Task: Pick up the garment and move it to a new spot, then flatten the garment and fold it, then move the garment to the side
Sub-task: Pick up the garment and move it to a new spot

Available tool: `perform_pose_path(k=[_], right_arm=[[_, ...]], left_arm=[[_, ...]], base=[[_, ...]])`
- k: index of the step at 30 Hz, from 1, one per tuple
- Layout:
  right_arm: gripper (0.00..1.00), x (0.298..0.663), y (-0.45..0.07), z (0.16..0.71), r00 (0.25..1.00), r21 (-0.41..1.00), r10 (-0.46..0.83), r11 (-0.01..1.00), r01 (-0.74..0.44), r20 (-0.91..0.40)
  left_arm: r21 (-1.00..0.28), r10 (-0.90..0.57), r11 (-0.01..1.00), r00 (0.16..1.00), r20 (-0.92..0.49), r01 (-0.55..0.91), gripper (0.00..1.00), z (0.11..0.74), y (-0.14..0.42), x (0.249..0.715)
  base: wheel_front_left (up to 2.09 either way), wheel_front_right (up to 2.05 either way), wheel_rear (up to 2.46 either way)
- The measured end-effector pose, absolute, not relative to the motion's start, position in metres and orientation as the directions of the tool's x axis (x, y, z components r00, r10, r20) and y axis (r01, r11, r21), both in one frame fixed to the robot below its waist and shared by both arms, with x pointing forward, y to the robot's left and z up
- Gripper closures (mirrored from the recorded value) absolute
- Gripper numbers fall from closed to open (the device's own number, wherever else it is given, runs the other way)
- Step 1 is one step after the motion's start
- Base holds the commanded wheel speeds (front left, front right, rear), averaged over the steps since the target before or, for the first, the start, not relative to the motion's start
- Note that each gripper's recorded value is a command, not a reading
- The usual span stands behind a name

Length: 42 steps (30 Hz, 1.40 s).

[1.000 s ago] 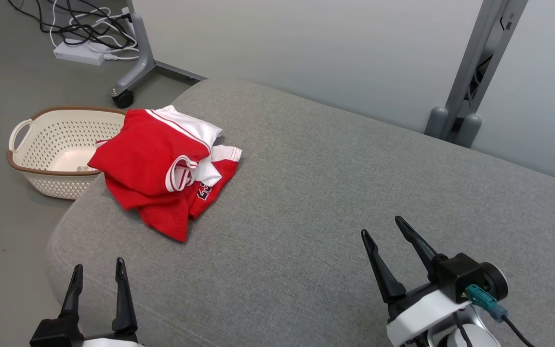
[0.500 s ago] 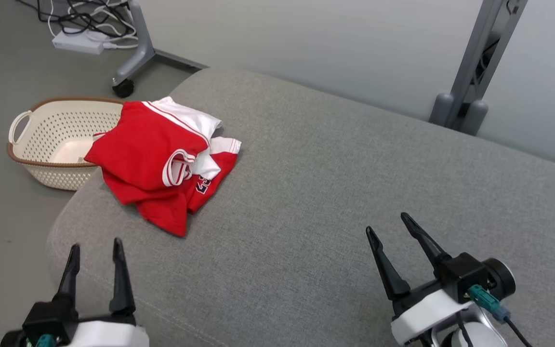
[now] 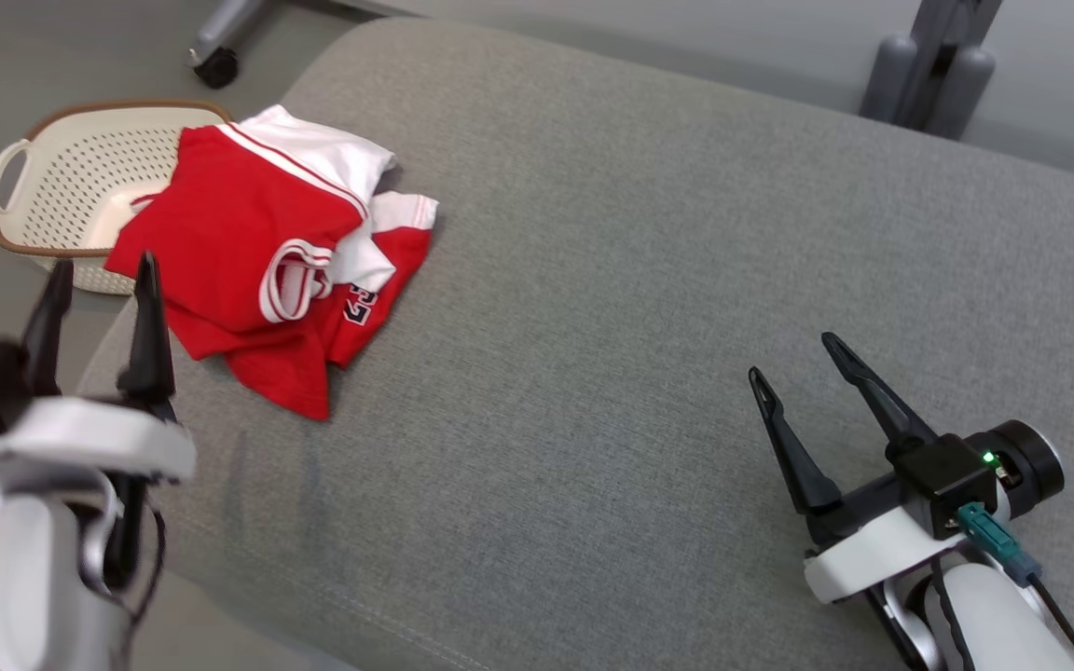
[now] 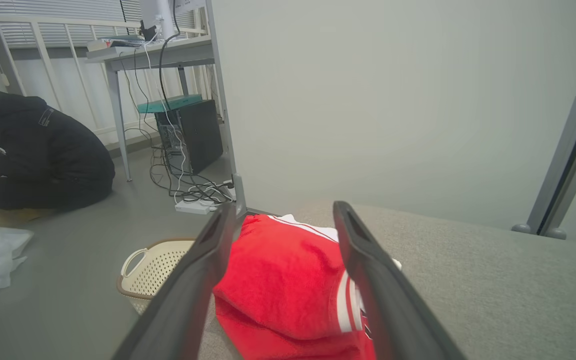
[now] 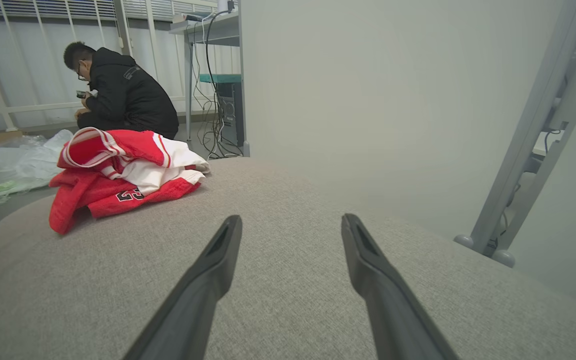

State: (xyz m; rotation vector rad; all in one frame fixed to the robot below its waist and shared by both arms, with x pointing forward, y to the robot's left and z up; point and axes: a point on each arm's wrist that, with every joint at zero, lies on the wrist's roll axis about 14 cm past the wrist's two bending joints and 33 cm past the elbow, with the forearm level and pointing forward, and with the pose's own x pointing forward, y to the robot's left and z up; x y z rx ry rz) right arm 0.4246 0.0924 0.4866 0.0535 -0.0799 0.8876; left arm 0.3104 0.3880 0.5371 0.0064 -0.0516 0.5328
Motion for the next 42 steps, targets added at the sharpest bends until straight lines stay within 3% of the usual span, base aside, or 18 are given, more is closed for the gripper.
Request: perform_pose_path(k=[8, 12, 18, 26, 38, 39, 40, 42], right_arm=[[0.00, 0.439, 0.081, 0.467, 0.640, 0.009, 0.766, 0.641, -0.768, 0.061], [0.00, 0.448, 0.072, 0.462, 0.656, 0.007, 0.753, 0.656, -0.754, 0.060], [0.00, 0.462, 0.058, 0.453, 0.681, 0.011, 0.731, 0.681, -0.732, 0.049], [0.00, 0.466, 0.048, 0.439, 0.697, 0.022, 0.717, 0.697, -0.717, 0.025], [0.00, 0.470, 0.033, 0.424, 0.719, 0.024, 0.695, 0.719, -0.694, -0.007], [0.00, 0.470, 0.031, 0.424, 0.722, 0.023, 0.692, 0.722, -0.691, -0.009], [0.00, 0.471, 0.031, 0.423, 0.724, 0.023, 0.690, 0.724, -0.690, -0.009], [0.00, 0.471, 0.029, 0.423, 0.726, 0.022, 0.688, 0.726, -0.687, -0.010]], left_arm=[[0.063, 0.430, 0.902, 0.883, -0.190, -0.426, 0.00, 0.531, 0.406, 0.371], [0.054, 0.376, 0.918, 0.818, -0.435, -0.393, 0.00, 0.493, 0.405, 0.389], [0.061, 0.326, 0.927, 0.716, -0.617, -0.369, 0.00, 0.462, 0.403, 0.401], [-0.002, 0.262, 0.925, 0.643, -0.720, -0.380, 0.00, 0.437, 0.395, 0.412], [0.021, 0.245, 0.907, 0.486, -0.839, -0.421, 0.00, 0.396, 0.393, 0.406], [0.018, 0.241, 0.905, 0.478, -0.845, -0.424, 0.05, 0.395, 0.392, 0.406], [0.014, 0.234, 0.904, 0.468, -0.852, -0.427, 1.00, 0.393, 0.391, 0.406], [0.009, 0.219, 0.910, 0.463, -0.859, -0.414, 1.00, 0.390, 0.387, 0.406]], base=[[0.00, 0.00, 0.00], [0.00, 0.00, 0.00], [0.00, 0.00, 0.00], [0.00, 0.00, 0.00], [0.00, 0.00, 0.00], [0.00, 0.00, 0.00], [0.00, 0.00, 0.00], [0.00, 0.00, 0.00]])
